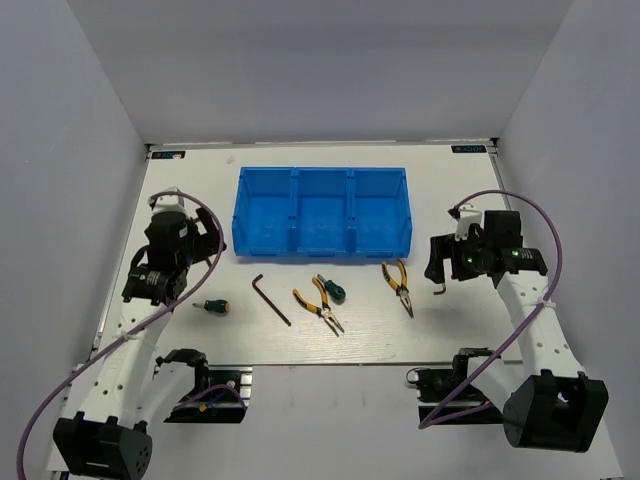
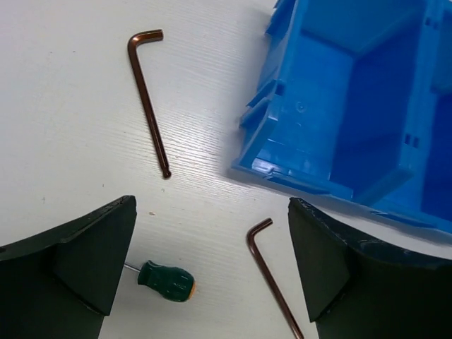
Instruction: Sort the tools into containers
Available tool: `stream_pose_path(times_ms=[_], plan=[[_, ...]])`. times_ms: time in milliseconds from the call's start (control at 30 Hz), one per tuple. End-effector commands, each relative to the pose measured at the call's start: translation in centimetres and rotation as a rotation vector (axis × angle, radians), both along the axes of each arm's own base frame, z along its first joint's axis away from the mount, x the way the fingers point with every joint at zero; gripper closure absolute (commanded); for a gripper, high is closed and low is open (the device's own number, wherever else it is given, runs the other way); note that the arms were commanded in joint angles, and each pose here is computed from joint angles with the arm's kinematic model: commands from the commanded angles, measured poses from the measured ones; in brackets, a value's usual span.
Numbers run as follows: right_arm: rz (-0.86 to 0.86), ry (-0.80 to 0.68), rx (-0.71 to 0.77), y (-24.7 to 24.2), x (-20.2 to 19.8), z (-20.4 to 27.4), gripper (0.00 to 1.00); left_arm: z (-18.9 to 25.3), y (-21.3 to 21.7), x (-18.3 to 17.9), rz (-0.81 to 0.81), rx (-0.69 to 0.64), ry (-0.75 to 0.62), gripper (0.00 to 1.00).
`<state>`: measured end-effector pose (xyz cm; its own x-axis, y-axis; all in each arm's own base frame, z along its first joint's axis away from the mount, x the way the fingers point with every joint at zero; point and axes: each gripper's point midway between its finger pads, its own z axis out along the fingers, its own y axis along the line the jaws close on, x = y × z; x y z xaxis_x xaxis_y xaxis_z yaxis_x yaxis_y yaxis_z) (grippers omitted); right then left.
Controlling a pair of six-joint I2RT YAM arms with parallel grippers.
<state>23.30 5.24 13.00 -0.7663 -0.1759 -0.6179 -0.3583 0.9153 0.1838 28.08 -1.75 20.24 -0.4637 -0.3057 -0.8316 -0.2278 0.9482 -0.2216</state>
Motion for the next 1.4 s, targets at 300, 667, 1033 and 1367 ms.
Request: stream_pose_path(times_ms=[300,667,1033,1367], plan=[[0.316,-0.098,0.076,3.0,-2.1,1.8,0.10,-1.9,1.9,2.3,0.148,0.030,0.075,0.07],[0.326,-0.119,0.105,3.6,-2.0,2.1,0.19,-7.6,3.0,7.1,0.177,0.175,0.288,0.67],[0.301,-0.113,0.119,3.7,-1.2,2.3,0.26,-13.1,5.8,12.1,0.258,0.165,0.440,0.37],[0.305,-0.110,0.108,3.6,0.4,3.4,0.26,-18.1,6.6,11.2,0.244,0.086,0.520,0.37]])
